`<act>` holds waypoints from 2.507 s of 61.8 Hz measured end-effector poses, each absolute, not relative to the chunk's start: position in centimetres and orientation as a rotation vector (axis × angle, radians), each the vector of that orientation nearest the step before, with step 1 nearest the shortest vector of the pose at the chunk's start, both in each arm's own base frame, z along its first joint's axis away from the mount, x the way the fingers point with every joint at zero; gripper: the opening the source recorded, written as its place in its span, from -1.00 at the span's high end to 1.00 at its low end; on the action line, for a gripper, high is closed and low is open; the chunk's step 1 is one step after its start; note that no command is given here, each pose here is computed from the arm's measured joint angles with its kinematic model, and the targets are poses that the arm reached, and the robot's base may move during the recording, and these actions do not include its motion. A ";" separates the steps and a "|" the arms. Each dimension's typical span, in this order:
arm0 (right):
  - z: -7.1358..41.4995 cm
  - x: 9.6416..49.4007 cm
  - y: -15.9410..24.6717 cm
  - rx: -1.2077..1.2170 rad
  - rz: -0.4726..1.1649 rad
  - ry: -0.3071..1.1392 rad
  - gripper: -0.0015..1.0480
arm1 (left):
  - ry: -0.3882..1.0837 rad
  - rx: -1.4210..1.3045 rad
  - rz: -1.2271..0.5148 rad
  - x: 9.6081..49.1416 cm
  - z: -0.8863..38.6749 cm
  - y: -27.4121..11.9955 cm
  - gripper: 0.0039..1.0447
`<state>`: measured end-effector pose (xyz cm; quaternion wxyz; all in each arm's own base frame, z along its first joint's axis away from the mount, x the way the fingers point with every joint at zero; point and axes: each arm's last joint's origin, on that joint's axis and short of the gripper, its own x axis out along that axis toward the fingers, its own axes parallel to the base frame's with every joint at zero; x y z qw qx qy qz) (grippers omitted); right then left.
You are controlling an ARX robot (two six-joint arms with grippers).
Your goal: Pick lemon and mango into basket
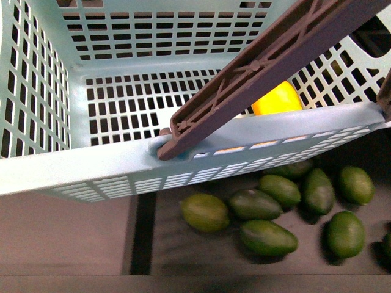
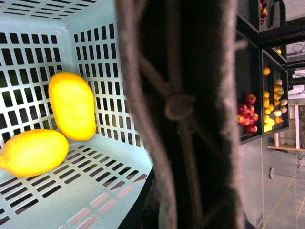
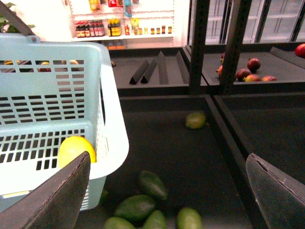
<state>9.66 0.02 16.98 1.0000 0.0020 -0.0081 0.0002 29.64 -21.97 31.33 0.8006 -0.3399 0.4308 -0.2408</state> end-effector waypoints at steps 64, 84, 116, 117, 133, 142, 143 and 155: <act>17.0 9.7 0.0 0.003 0.001 -0.015 -0.83 | 0.646 -1.064 0.027 35.3 30.6 -23.6 0.92; 16.9 9.7 0.0 0.003 0.002 -0.015 -0.83 | 0.651 -1.229 0.137 45.3 25.8 -22.8 0.92; 17.0 9.7 0.0 0.003 0.002 -0.015 -0.83 | 0.525 -1.284 0.394 54.9 17.3 -12.6 0.92; 17.0 9.7 0.0 0.003 0.002 -0.015 -0.83 | 0.526 -1.281 0.403 54.8 16.9 -12.2 0.92; 17.0 9.7 0.0 0.003 0.002 -0.015 -0.83 | 0.588 -1.283 0.396 53.2 15.3 -10.4 0.92; 17.0 9.7 0.0 0.003 0.002 -0.015 -0.83 | 0.612 -1.284 0.425 51.7 15.1 -10.1 0.61; 17.0 9.7 0.0 0.003 0.002 -0.015 -0.83 | 0.613 -1.286 0.424 51.6 15.1 -10.0 0.54; 17.0 9.7 0.0 0.003 0.002 -0.015 -0.83 | 0.566 -1.304 0.467 49.3 17.0 -8.6 -0.27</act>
